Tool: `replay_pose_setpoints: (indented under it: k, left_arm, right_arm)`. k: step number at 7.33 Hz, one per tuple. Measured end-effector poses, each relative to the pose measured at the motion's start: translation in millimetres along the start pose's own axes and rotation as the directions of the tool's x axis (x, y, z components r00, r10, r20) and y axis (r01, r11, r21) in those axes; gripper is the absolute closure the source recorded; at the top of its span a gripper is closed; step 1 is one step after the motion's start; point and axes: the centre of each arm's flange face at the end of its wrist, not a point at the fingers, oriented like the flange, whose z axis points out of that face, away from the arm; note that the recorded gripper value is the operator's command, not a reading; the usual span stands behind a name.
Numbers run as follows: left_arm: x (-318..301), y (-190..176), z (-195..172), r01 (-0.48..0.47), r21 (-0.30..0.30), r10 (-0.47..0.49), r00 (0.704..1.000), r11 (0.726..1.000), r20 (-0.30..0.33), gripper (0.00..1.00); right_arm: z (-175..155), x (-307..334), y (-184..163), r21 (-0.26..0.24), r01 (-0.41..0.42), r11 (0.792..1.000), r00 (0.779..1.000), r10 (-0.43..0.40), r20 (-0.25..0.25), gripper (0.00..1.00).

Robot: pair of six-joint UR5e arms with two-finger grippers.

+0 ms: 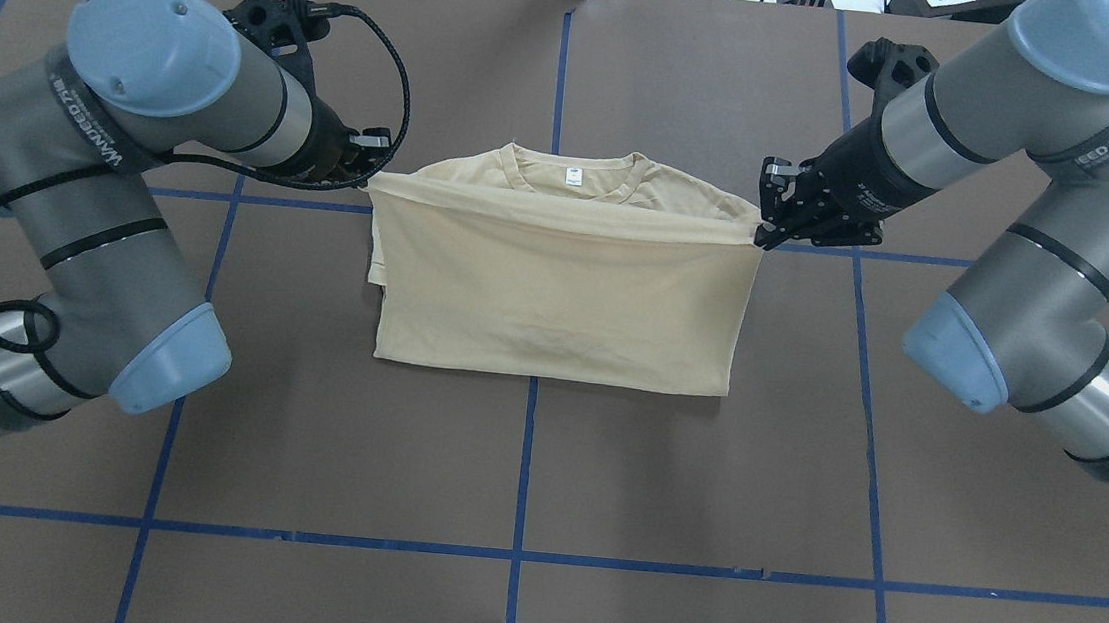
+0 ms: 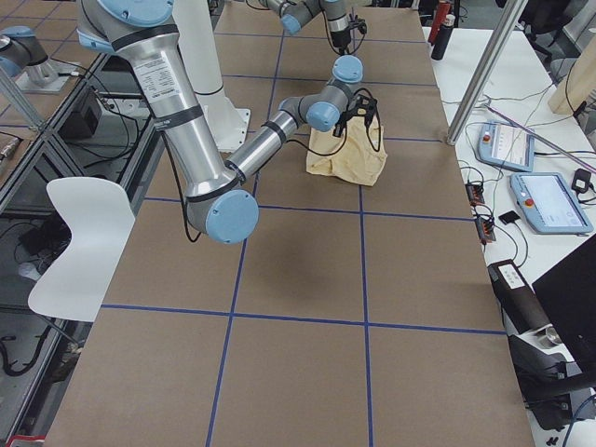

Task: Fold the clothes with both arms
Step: 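Lift the hem with both grippers and lay it over onto the collar, then open both grippers and raise them away from the folded shirt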

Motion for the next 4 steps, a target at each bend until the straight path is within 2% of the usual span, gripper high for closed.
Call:
replay_pose_setpoints:
  k: [2,4]
  left_arm:
    - [11,-24,19,0.014,0.022,-0.014,1.0,1.0,-0.015,1.0]
    - [4,-38,66,0.02,0.031,-0.019,0.999,0.999,-0.036,1.0]
  right_arm:
    - [16,-9,-40,0.012,0.013,1.0,0.999,-0.012,-0.033,1.0]
    - [39,-24,-65,0.019,0.006,1.0,0.998,-0.005,-0.061,1.0]
